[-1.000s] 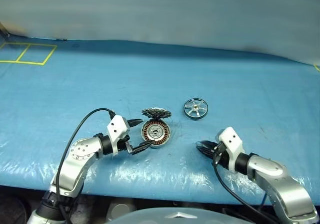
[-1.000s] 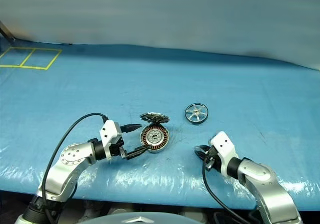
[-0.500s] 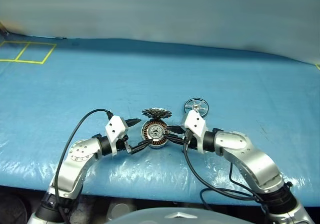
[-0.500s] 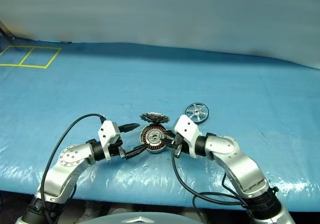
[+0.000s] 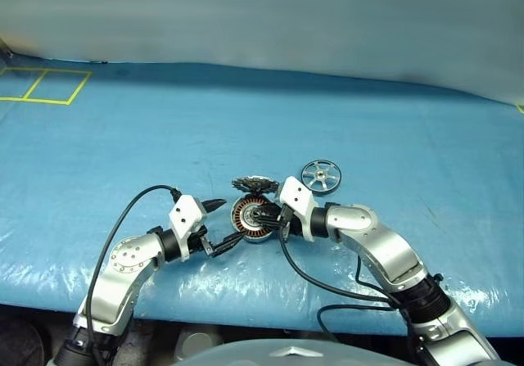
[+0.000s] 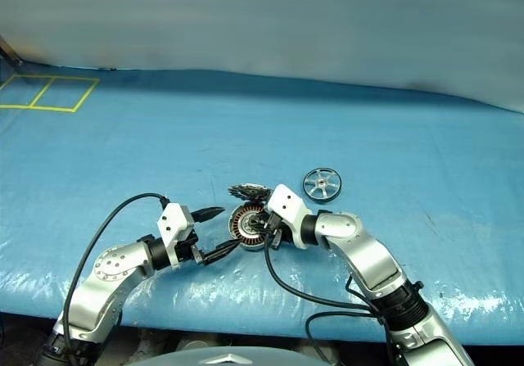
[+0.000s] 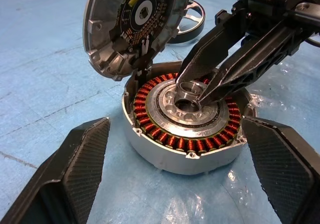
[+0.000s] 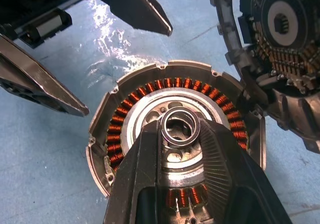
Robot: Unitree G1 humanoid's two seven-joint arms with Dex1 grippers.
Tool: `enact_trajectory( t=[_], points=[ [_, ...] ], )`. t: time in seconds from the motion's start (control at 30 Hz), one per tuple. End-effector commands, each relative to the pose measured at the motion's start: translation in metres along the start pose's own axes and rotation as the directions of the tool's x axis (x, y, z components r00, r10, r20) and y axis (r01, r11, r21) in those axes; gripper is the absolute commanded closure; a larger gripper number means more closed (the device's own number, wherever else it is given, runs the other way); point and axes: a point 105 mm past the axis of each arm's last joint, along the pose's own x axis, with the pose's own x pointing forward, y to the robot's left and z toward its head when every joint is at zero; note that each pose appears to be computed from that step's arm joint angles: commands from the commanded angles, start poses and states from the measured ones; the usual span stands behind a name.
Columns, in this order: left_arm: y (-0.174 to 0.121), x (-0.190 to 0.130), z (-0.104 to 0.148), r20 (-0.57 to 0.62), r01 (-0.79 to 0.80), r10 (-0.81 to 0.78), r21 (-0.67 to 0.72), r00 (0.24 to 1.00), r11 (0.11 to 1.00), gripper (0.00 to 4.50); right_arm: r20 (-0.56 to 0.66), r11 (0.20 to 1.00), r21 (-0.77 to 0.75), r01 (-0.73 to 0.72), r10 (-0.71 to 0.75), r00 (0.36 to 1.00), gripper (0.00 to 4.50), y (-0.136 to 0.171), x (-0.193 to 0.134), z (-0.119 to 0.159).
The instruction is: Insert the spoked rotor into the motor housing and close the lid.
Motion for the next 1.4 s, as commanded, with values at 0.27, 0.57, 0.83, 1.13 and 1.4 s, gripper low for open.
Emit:
enact_trajectory(
  t=[0.27,0.57,0.83,1.13,1.4],
  points=[
    [-0.001,0.0,0.012,0.04,0.001,-0.002,0.035,0.999,0.999,0.0,0.001,0.999,-0.044,-0.022,0.022,1.0,3.74,0.003,0.005,0.003],
    [-0.001,0.001,0.01,0.036,0.005,-0.006,0.034,0.999,0.999,0.0,-0.045,0.997,-0.069,-0.025,0.022,0.999,3.74,0.005,0.007,-0.007],
    [-0.001,0.002,0.01,0.035,0.0,-0.001,0.035,0.999,0.999,0.0,-0.063,0.996,-0.081,-0.03,0.025,0.998,2.08,0.003,0.003,-0.011],
    [0.0,0.002,0.011,0.035,-0.003,0.002,0.038,0.999,0.999,0.0,0.091,0.997,-0.015,-0.081,0.082,0.992,1.45,0.011,0.001,0.017],
    [0.001,0.002,0.011,0.034,-0.005,0.004,0.041,0.999,0.999,0.0,0.097,0.998,0.02,-0.053,0.05,0.994,3.08,0.008,0.004,0.01]
  ],
)
